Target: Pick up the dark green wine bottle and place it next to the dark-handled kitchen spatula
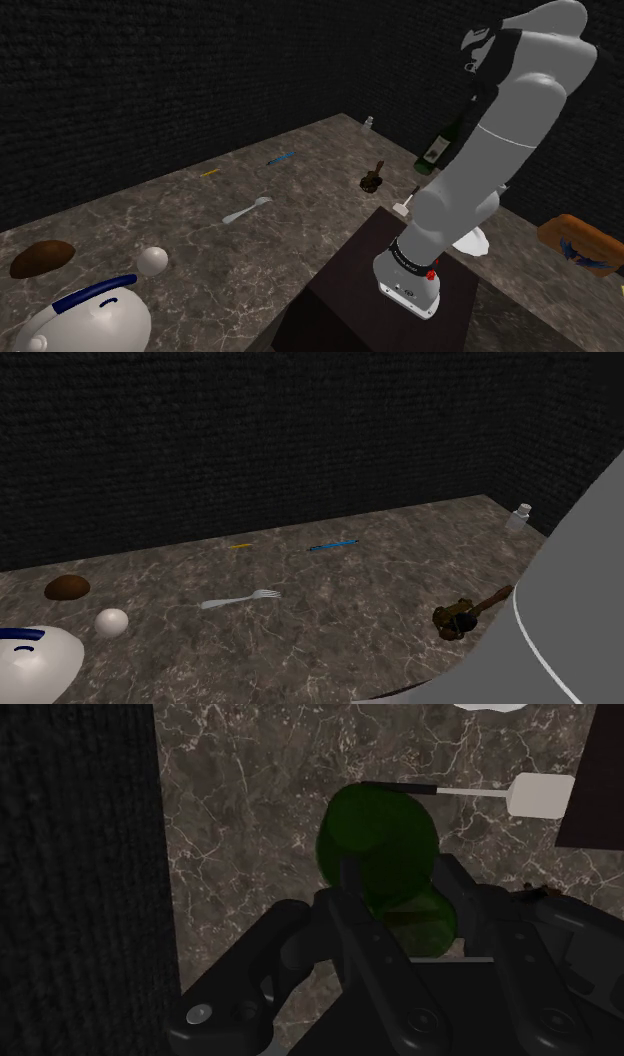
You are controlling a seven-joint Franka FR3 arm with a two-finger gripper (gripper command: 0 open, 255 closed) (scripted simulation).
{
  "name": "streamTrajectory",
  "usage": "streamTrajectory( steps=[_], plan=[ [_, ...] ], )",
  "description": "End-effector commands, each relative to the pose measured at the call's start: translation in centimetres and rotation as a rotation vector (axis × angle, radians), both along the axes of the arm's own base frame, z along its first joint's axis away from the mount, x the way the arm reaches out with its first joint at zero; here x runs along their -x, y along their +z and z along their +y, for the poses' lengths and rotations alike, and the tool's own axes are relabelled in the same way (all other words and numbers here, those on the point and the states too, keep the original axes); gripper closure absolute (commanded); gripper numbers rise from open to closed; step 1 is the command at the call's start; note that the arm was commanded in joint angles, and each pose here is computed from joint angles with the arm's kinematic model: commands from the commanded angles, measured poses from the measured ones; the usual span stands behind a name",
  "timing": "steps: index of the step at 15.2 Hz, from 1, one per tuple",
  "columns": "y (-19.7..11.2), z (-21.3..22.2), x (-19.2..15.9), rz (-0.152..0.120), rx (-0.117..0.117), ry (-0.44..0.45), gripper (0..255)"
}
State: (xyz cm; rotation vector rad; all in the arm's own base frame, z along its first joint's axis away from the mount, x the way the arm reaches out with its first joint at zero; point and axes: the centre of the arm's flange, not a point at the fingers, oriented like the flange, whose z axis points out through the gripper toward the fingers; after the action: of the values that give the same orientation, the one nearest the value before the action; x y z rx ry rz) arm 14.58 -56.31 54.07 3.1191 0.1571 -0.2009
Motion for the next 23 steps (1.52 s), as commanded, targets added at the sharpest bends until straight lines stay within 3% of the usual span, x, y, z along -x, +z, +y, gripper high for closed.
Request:
streamTrajectory(
  steps=[1, 3, 17, 23],
  plan=[
    [-0.1, -2.3, 1.6, -0.001, 0.001, 0.004, 255],
    [-0.1, -4.4, 2.8, -0.001, 0.001, 0.004, 255],
    [-7.3, -4.4, 2.8, -0.001, 0.001, 0.004, 255],
    [-7.3, -4.4, 2.8, -0.001, 0.001, 0.004, 255]
  ],
)
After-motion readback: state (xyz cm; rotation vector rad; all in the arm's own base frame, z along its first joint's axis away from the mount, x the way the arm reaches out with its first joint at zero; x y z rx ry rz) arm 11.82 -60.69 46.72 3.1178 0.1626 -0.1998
